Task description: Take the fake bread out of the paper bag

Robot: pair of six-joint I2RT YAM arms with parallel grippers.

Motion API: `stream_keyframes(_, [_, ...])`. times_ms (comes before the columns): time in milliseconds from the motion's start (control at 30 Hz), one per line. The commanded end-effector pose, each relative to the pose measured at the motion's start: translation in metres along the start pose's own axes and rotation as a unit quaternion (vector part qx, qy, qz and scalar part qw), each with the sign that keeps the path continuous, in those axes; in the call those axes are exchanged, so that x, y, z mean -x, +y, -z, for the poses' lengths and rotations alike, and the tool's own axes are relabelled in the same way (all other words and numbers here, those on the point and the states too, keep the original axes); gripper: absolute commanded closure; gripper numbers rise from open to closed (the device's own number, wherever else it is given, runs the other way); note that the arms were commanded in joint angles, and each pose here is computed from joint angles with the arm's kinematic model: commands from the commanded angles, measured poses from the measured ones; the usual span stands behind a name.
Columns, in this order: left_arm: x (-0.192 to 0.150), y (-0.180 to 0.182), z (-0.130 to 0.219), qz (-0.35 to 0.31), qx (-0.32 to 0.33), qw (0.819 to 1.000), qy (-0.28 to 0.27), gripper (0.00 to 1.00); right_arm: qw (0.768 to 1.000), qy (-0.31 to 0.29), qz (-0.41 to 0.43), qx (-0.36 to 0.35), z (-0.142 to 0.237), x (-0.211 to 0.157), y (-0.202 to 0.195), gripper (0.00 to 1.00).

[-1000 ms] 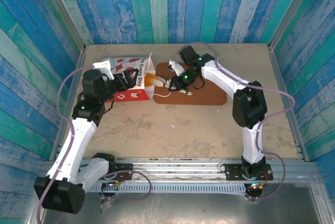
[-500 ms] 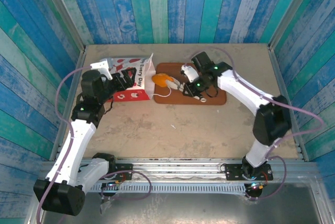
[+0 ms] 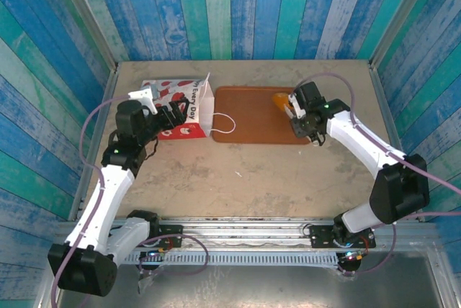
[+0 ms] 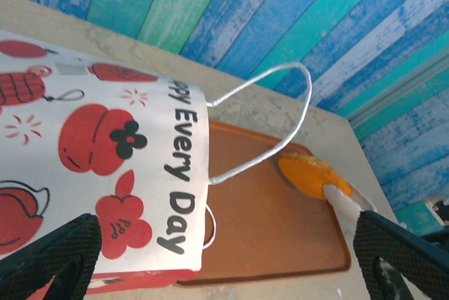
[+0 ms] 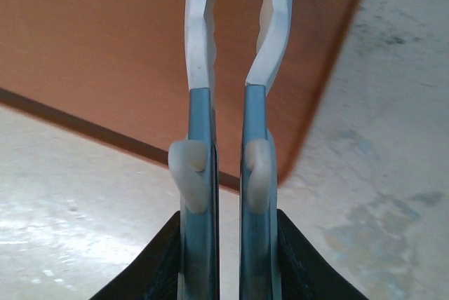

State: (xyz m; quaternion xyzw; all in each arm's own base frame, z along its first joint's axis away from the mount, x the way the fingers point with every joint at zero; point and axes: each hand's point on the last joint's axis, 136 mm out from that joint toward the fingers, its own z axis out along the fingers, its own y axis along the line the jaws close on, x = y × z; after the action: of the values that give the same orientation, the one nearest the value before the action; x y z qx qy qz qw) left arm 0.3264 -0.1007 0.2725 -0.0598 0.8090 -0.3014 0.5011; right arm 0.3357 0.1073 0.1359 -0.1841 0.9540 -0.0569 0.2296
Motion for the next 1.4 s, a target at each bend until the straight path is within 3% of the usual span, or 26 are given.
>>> stream_keyframes(0, [-0.021,0.000,-0.012,0.003,-0.022,0.999,0.044,0.02,0.997,-0.039,0.012,-0.069,0.011,0.014,-0.023,0.70])
stream_keyframes(100, [-0.032,0.006,-0.018,0.014,-0.016,0.998,0.067,0.02,0.995,-0.017,0.054,-0.086,0.000,0.007,-0.016,0.69])
stream_keyframes(300, [-0.035,0.009,-0.020,0.013,-0.011,0.997,0.074,0.01,0.988,0.022,0.144,-0.055,-0.014,-0.007,0.024,0.66])
stream_keyframes(700, [0.002,-0.030,-0.053,-0.038,-0.038,0.995,0.088,0.01,0.983,0.060,0.169,0.029,-0.019,-0.026,0.056,0.54])
stream_keyframes(933, [-0.005,-0.042,-0.099,-0.071,-0.006,0.987,0.142,0.01,0.984,0.058,0.161,0.043,-0.016,-0.025,0.061,0.53])
stream_keyframes(1167, [-0.013,-0.039,-0.133,-0.091,0.043,0.977,0.188,0.12,0.988,0.024,0.124,0.092,0.001,-0.014,0.070,0.51])
stream_keyframes(1367, [-0.006,-0.049,-0.150,-0.082,0.029,0.981,0.175,0.34,0.990,0.016,0.074,0.116,0.007,-0.011,0.060,0.48])
